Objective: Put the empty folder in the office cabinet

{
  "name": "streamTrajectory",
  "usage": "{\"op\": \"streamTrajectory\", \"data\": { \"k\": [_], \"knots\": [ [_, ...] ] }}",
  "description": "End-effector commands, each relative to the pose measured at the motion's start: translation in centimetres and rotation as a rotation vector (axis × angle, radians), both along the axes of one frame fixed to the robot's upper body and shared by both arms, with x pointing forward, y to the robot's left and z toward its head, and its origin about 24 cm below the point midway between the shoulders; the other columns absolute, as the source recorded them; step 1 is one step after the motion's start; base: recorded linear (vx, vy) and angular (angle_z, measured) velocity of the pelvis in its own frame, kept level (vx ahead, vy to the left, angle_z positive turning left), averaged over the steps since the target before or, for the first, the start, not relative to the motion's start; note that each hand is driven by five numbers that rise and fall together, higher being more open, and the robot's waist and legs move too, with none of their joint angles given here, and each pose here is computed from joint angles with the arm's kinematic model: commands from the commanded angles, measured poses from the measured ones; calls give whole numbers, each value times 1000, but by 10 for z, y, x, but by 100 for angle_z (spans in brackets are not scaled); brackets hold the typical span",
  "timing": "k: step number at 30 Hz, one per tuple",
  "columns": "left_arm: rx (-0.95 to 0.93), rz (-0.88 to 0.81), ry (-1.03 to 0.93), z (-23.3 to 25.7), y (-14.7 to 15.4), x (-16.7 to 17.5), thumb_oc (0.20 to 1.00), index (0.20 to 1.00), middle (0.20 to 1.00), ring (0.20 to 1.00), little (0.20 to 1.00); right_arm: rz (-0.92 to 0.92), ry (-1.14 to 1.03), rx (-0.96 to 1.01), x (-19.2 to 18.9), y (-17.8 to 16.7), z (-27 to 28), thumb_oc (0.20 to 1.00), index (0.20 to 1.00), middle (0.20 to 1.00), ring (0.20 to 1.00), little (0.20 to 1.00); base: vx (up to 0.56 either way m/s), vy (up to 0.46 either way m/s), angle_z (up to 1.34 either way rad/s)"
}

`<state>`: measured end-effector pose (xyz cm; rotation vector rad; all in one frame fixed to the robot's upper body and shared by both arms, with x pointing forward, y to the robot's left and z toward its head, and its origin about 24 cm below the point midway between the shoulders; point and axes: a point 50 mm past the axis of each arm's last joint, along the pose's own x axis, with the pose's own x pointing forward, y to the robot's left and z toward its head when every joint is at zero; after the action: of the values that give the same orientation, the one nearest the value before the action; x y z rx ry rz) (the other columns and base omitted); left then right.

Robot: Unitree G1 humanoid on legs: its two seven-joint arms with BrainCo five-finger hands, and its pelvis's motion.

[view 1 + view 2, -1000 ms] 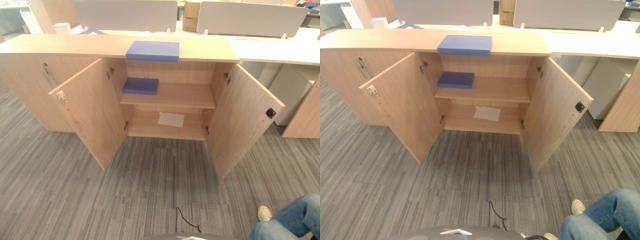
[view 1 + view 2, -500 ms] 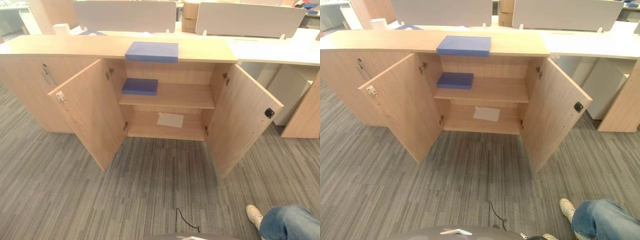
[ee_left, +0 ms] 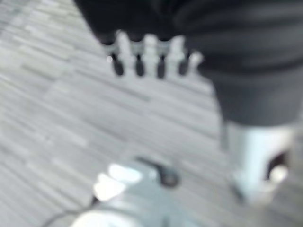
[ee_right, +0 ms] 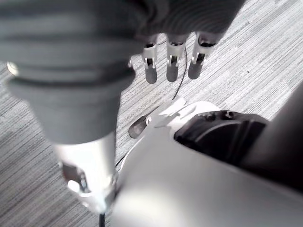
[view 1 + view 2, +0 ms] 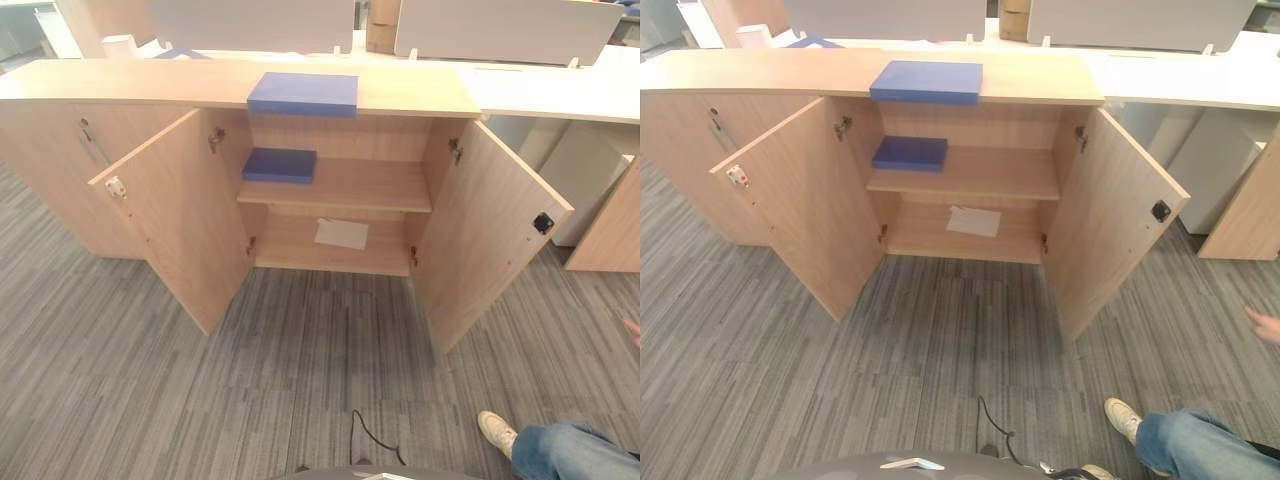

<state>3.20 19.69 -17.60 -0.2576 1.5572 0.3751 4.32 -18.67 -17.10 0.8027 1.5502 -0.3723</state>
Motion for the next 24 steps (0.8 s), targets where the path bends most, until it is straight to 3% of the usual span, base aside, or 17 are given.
{"op": "streamTrajectory", "data": {
  "k": [1, 24],
  "knots": [
    [52, 23, 36, 2, 16, 1, 1000, 1000, 1000, 1000, 1000, 34, 21, 4, 5, -2, 2, 1000, 1000, 1000, 1000, 1000, 37, -13, 2],
    [51, 54, 46, 1, 13, 0, 1000, 1000, 1000, 1000, 1000, 55, 54, 2, -2, -3, 1, 1000, 1000, 1000, 1000, 1000, 52, -11, 1]
  ]
}}
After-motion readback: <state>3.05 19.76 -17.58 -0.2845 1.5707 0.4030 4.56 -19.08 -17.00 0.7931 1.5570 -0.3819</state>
